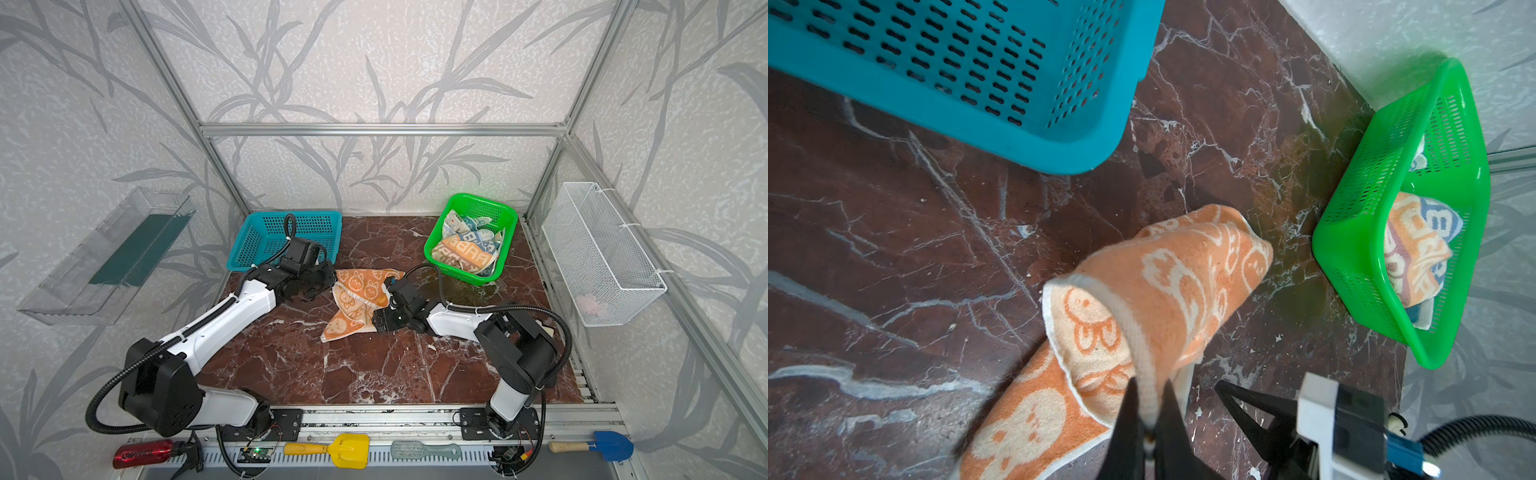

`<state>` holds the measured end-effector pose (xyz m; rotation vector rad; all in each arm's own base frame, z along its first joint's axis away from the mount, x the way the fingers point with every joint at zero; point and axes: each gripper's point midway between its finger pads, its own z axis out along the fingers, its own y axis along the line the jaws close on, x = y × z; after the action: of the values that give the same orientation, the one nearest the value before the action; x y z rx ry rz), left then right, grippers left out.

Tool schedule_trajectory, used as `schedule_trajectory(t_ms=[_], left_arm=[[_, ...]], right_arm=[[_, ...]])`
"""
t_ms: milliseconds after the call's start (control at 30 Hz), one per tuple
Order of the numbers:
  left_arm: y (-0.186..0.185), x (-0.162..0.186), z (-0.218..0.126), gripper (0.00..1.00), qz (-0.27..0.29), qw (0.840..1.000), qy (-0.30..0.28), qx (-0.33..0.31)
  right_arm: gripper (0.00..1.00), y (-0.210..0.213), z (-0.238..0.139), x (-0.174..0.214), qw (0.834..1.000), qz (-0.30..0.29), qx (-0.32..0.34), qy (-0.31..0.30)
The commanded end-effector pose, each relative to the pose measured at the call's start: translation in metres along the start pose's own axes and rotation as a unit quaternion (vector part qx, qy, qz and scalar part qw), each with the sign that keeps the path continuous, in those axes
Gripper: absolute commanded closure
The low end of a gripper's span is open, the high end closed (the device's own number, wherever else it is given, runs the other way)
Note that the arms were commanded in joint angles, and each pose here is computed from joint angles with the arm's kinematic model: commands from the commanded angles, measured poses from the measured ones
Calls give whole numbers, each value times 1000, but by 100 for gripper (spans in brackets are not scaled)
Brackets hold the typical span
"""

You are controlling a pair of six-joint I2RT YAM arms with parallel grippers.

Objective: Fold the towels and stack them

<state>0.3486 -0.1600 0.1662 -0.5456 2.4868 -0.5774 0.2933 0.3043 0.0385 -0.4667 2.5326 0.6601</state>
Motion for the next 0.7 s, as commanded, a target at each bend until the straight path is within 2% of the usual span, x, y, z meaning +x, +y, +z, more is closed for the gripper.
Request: schedule_trajectory(t_ms=[0,100,433,667], left_arm=[[0,-3,3,100,4,1000,0,-5],[3,-3,4,100,3,1000,-1,-7],[7,-4,8,100,9,1000,-2,-16],[9,-3,10,100,8,1000,0,-18]], right_arm=[[15,-12,12,-20,999,-5,33,-12],[19,-23,21,-25,999,16,42,-7],[50,-14,32,-17,996,88,-15,8],[63,-13,31,-12,993,120,-19,13]])
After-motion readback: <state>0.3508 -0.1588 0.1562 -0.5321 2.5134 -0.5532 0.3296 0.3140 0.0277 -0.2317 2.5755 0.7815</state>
